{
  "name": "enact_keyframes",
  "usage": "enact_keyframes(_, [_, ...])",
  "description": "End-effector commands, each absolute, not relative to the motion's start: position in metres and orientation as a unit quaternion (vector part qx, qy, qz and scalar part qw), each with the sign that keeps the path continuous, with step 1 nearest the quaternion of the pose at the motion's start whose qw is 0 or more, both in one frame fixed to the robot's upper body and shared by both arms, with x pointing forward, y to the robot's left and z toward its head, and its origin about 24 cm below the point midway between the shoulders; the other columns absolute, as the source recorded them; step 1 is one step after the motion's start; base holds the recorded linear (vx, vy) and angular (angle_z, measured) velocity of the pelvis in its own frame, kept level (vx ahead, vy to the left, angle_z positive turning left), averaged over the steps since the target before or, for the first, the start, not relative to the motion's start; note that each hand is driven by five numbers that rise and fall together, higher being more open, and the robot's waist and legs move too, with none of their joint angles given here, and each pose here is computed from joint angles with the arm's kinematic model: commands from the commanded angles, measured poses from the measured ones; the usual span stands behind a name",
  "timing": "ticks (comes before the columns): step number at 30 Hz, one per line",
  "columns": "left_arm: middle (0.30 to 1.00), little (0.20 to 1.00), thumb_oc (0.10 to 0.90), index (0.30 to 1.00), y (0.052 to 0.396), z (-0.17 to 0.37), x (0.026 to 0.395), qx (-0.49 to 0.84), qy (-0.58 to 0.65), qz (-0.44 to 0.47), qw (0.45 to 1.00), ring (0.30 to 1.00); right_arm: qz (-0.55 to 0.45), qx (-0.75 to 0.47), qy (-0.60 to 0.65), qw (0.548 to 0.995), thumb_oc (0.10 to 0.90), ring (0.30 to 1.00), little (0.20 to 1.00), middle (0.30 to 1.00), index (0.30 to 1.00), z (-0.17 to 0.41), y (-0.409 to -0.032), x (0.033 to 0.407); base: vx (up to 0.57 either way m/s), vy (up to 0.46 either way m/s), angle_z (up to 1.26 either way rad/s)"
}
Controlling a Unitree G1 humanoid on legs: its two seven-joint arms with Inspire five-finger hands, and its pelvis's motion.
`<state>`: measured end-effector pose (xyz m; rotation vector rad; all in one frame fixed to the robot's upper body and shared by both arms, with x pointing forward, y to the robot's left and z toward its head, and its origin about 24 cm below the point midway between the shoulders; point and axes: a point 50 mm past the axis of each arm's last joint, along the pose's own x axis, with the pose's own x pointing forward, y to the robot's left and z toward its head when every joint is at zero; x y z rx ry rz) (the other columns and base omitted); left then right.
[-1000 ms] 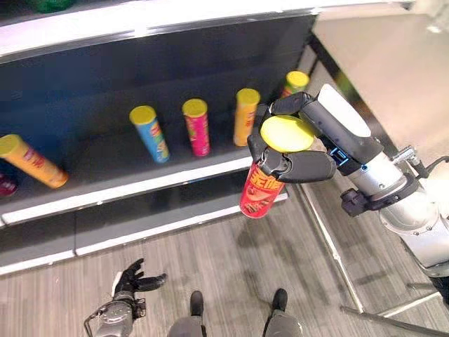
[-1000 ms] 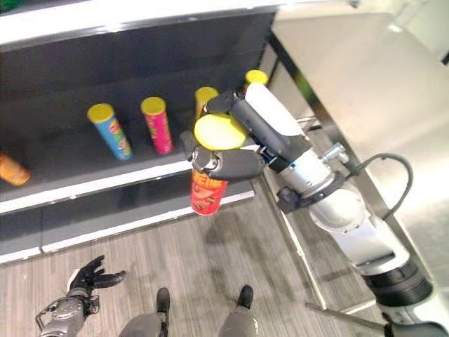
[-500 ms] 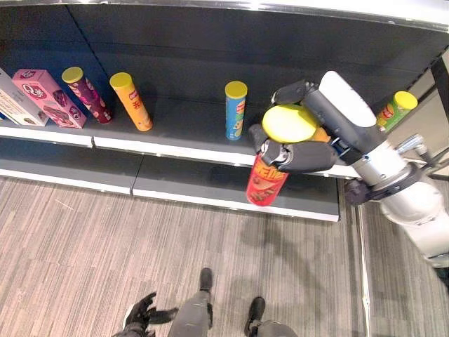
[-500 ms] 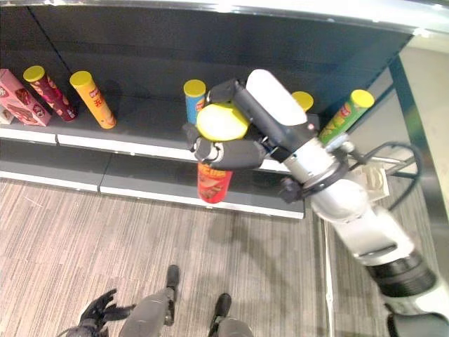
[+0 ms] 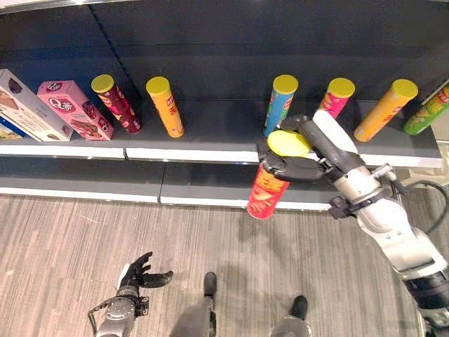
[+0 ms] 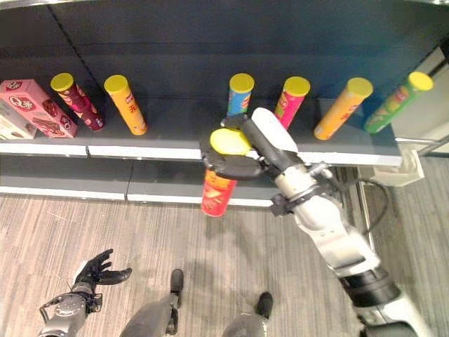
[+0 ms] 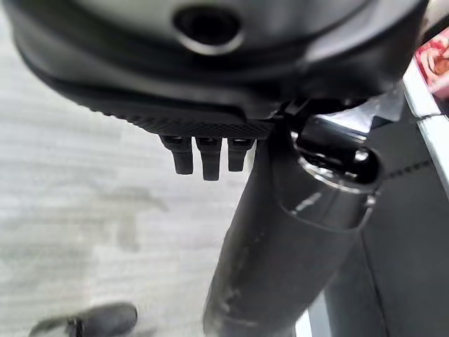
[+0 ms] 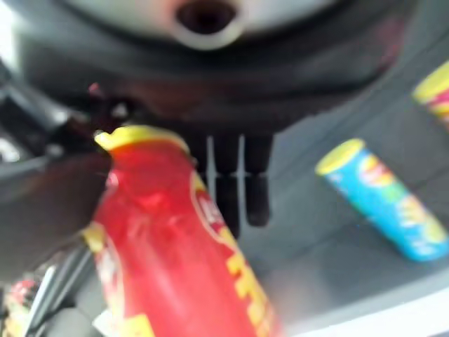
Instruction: Put the goods on the table back onto the shelves and tidy them up.
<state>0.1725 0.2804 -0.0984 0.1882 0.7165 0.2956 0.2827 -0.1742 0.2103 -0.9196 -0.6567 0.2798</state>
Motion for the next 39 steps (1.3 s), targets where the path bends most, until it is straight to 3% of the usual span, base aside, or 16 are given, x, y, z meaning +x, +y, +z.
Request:
enact_keyframes(1, [0.900, 0.900, 0.800, 0.900, 0.294, -0.113, 0.129, 0.110, 0.403, 0.168, 0.893, 0.900, 0.056, -0.439, -0.441, 0.781, 0.400, 0.300, 0.300, 0.300, 0.300, 0.272, -0.175, 0.273, 0.00, 0.066, -0.18])
enact_keyframes(9, [0.900, 0.900, 0.800, 0.900, 0.277, -0.121, 0.124, 0.087, 0.406, 0.158, 0.896, 0.900, 0.041, -0.456, -0.455, 0.764, 0.400, 0.300, 0.300, 0.300, 0.300, 0.274, -0.167, 0.279, 0.02, -0.038, 0.33])
enact_keyframes(16, [0.900, 0.900, 0.800, 0.900, 0.271, -0.110, 0.145, 0.088, 0.365, 0.152, 0.914, 0.900, -0.057, -0.489, -0.510, 0.705, 0.400, 0.300, 0.300, 0.300, 0.300, 0.309, -0.158, 0.291, -0.02, -0.045, 0.45])
enact_keyframes(26, [0.900, 0.900, 0.800, 0.900, 0.265, -0.105, 0.155, 0.087, 0.341, 0.151, 0.924, 0.900, -0.249, -0.512, -0.523, 0.635, 0.400, 0.300, 0.300, 0.300, 0.300, 0.354, -0.192, 0.305, -0.04, 0.007, 0.25])
enact_keyframes(33, [0.900, 0.900, 0.800, 0.900, 0.258, -0.096, 0.172, 0.084, 0.306, 0.140, 0.938, 0.900, -0.362, -0.520, -0.481, 0.605, 0.400, 0.300, 0.300, 0.300, 0.300, 0.376, -0.238, 0.310, -0.02, -0.008, 0.06])
enact_keyframes(39, [0.900, 0.900, 0.800, 0.900, 0.254, -0.094, 0.178, 0.080, 0.298, 0.135, 0.942, 0.900, -0.384, -0.525, -0.472, 0.595, 0.400, 0.300, 0.300, 0.300, 0.300, 0.382, -0.248, 0.309, 0.00, -0.005, -0.01])
